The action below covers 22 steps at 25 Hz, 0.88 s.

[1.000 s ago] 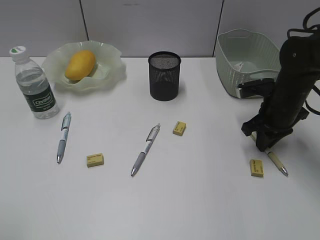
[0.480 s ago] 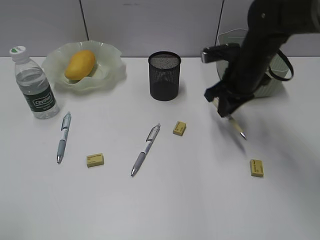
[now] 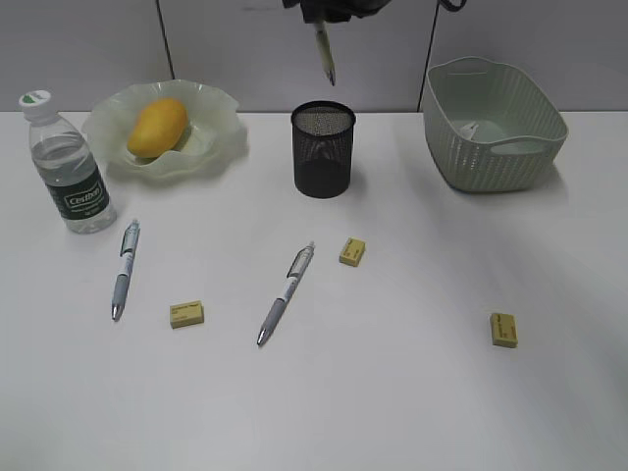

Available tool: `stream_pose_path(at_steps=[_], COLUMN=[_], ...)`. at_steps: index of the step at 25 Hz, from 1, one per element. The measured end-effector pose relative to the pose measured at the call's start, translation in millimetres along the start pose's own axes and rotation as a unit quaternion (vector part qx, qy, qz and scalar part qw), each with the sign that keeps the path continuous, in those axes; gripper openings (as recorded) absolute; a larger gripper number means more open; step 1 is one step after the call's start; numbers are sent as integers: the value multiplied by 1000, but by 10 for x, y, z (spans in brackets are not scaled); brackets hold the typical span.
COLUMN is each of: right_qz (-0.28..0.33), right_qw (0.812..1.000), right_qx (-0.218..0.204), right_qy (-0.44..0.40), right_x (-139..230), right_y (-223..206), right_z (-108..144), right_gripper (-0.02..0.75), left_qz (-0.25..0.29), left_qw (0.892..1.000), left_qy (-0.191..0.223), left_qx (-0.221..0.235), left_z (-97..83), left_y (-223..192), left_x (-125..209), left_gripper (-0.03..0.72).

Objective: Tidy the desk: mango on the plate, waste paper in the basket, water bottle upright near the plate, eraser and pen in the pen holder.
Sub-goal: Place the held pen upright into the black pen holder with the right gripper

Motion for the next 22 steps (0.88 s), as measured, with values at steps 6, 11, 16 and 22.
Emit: stream_pose_path(at_steps=[6,11,16,22], right_qz=[-92,-97,-56,1], right_qw=[996,995,998,1000], right_qx=[9,17,19,19], right_qy=[-14,-17,-18,-11], right_x=[-197,-28,287,622], right_y=[-59,-350,-656,-888], right_z=[-36,-87,-122,-143], right_gripper=[115,115,115,115], left_qz=[0,0,0,0], left_qw=[1000,1000,1000,1000], left_qy=[0,0,-1,-1], left_qx=[0,-1,-1,-2], left_z=[1,2,3,5], left_y=[0,0,0,0], left_x=[0,0,0,0], left_gripper=[309,308,307,307])
Point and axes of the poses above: a point on each arm's last joint axis where the gripper is mounted, y pointing back along that axis away from the gripper, z along the wrist's bending axis when the last joint is at zero, x = y × z, the point moved 4 cm from there along -y, pointing out along that axis toward the gripper, and after that the axes turned 2 degrees about -y, right-handed, at the moved point
